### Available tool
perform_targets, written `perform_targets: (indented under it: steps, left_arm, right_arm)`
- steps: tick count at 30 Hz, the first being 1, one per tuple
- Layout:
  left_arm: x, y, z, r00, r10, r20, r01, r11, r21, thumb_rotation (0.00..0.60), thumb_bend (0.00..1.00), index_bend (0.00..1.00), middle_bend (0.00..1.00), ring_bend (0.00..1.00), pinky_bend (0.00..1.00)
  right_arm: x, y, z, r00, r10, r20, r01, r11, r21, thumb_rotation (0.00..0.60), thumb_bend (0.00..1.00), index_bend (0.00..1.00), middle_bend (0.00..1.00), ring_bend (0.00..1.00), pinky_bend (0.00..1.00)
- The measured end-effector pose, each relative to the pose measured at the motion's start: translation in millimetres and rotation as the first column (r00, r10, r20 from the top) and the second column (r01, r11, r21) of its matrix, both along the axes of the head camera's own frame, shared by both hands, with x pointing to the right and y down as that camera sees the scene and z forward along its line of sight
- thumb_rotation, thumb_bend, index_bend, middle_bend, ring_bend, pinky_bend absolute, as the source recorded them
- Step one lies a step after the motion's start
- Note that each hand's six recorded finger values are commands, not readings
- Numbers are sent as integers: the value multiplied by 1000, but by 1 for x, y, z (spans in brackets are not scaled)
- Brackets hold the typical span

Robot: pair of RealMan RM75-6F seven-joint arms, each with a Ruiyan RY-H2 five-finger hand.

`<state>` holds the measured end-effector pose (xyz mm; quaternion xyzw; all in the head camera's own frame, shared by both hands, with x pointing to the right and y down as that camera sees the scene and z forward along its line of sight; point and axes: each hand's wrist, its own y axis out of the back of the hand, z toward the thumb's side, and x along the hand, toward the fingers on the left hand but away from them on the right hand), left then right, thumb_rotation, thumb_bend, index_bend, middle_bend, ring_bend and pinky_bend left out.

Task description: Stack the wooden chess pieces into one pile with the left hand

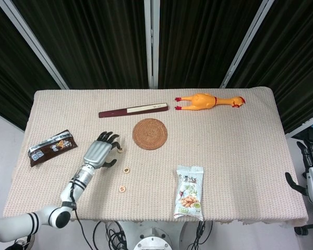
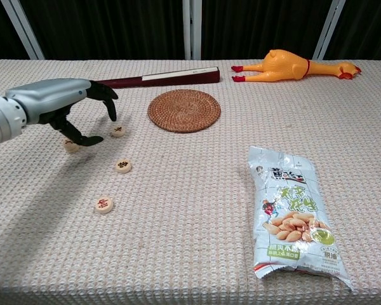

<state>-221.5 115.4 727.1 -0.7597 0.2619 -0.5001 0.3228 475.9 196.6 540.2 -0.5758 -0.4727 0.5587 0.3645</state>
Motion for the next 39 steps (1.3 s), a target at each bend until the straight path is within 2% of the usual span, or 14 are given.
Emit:
perform_targets:
  steps: [7, 16, 39]
  left_arm:
    - [17, -17, 21, 999, -21, 49, 22, 1000, -12, 600, 282, 350, 111, 0, 0]
    - [16, -19, 32, 992, -54, 110, 55, 998, -8, 600, 282, 403, 119, 0, 0]
    - [21, -18, 33, 996, -45, 77, 46, 999, -6, 600, 284, 451, 137, 0, 0]
  right_arm:
    - [5, -2, -1, 1000, 14, 10, -13, 1000, -2, 600, 245, 0, 0, 0, 0]
    - [9, -4, -4, 1000, 23, 21, -23, 1000, 7, 600, 245, 0, 0, 0, 0]
    - [9, -5, -2, 999, 29, 13, -29, 1000, 0, 600, 246, 0, 0, 0, 0]
